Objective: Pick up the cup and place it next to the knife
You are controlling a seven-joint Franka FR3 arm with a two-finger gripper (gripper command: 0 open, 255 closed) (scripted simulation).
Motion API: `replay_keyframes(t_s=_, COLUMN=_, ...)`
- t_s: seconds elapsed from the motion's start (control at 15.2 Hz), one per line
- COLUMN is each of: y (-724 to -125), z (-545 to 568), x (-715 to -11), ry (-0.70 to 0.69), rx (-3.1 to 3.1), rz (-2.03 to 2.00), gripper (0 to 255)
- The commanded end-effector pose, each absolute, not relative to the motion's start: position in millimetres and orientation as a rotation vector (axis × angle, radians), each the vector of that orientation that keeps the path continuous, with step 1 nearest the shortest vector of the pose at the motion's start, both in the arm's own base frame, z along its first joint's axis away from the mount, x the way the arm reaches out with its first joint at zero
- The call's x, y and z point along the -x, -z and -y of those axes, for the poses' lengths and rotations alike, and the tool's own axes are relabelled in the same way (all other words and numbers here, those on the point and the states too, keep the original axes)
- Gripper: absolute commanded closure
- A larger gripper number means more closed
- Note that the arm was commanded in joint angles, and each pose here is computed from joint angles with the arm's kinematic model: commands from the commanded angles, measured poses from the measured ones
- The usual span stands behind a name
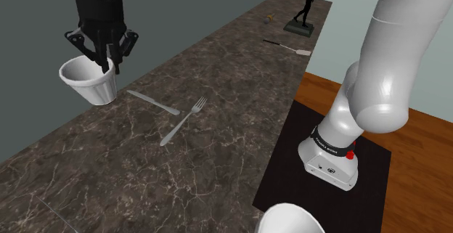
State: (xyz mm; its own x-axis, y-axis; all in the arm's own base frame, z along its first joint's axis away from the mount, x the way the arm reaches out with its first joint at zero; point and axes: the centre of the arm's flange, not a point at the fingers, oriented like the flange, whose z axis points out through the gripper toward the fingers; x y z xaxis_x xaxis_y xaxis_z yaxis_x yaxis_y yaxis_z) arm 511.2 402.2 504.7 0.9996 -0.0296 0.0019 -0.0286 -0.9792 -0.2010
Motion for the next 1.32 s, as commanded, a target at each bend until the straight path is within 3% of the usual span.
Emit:
replay_keyframes(t_s=0.0, y=-495, z=-404, x=-512, ry=0.009, rx=2.938, rz=-0.044, gripper=255)
replay_keyframes(t_s=1.25, y=-394, z=-404, x=-512, ry=0.009, rx=2.938, rz=-0.044, gripper=255)
